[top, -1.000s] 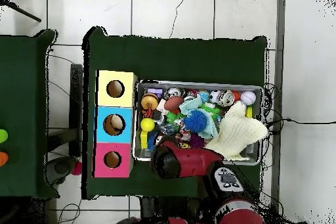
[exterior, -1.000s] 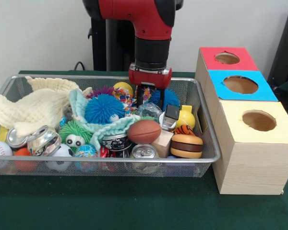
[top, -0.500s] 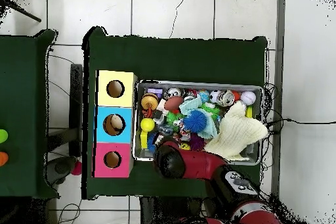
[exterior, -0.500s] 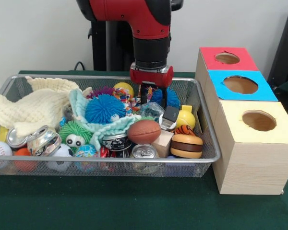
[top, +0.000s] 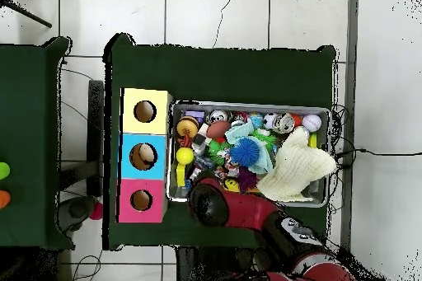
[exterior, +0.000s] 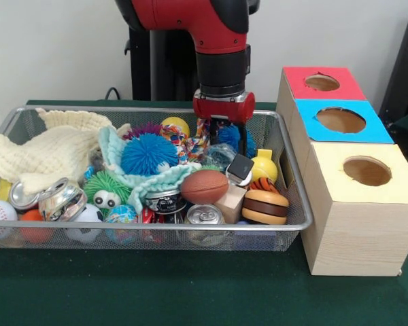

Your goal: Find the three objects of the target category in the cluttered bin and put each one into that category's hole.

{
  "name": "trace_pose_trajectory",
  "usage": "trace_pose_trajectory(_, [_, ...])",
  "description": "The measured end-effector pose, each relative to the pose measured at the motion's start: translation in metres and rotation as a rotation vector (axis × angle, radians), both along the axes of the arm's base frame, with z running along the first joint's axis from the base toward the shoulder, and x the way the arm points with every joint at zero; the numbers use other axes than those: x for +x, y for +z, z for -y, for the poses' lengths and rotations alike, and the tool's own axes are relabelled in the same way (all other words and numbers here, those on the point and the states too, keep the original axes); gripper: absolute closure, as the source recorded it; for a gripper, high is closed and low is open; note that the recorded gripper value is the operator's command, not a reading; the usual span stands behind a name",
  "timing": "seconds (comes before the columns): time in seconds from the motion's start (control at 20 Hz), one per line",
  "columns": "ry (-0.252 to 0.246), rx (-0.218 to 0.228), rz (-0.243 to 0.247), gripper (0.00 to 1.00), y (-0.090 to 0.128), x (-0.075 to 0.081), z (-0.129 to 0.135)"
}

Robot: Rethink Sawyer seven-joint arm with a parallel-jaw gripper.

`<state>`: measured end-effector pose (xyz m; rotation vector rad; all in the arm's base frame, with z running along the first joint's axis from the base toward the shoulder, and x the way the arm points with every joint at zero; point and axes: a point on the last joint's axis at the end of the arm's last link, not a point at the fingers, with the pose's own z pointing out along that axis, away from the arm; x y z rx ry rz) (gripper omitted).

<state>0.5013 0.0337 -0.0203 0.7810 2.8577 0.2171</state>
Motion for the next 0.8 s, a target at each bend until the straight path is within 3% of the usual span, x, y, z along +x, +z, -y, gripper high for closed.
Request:
trace_pose_trajectory(0.35, [-0.007,0.003,0.000,0.00,-0.001,-0.006,-0.006])
trace_pose_trajectory(0.8, [0.066,-0.052,0.024,0.00,-0.001,-0.015,-0.032])
